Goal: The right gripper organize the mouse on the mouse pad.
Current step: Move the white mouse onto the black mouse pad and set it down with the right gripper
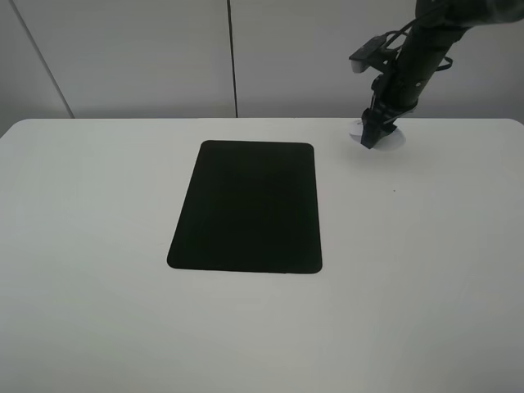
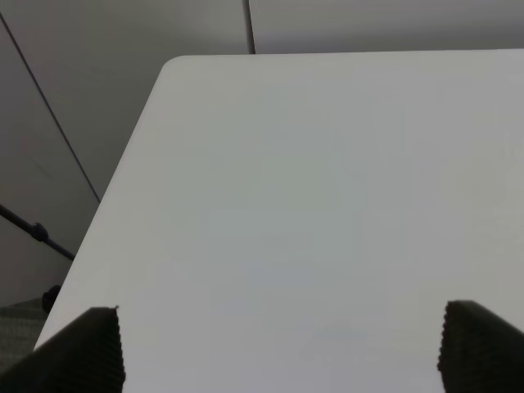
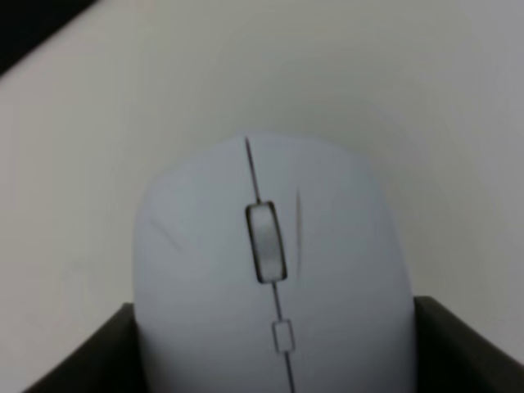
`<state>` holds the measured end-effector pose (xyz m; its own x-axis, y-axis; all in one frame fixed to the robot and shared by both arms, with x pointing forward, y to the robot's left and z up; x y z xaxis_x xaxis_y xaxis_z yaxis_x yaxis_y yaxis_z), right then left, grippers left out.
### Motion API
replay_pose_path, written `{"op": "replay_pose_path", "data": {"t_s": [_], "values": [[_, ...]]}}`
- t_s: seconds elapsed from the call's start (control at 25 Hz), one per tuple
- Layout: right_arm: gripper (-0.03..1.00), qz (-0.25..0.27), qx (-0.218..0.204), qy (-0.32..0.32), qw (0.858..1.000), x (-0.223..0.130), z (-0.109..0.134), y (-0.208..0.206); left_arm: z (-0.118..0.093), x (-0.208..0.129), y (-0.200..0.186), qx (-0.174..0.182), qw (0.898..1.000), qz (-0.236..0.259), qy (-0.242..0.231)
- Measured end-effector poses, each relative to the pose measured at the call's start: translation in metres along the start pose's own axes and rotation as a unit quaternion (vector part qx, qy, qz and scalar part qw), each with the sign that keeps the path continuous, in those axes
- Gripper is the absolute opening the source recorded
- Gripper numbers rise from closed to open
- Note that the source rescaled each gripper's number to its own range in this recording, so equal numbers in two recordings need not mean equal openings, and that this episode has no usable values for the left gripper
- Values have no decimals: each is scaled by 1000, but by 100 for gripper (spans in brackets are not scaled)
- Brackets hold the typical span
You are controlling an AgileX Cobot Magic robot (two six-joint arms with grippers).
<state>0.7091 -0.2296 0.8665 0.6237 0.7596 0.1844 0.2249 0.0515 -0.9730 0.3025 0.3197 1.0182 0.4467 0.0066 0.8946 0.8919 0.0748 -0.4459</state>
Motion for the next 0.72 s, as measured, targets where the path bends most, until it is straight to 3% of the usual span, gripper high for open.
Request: {"op": "replay_pose_path", "data": {"t_s": [0.32, 0.44, 0.72], "values": [[0, 33, -8, 128, 991, 27, 52, -22, 0, 0, 0, 0, 1000, 0, 0], [0, 44, -22, 140, 989, 40, 78, -25, 0, 0, 0, 0, 1000, 0, 0], [0, 33, 23, 205, 978, 68, 138, -27, 0, 0, 0, 0, 1000, 0, 0]]}}
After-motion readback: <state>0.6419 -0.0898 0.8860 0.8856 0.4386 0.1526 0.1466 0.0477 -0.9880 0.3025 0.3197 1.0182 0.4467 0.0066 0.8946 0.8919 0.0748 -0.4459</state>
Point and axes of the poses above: a point on each arm's last joint axis where the gripper is mounted, y pointing out along that axis toward the gripper, z along the wrist's bending axis when the last joint is at zero, x = y × z, the point moved 8 cm from there along y, pointing out along that axis toward the gripper
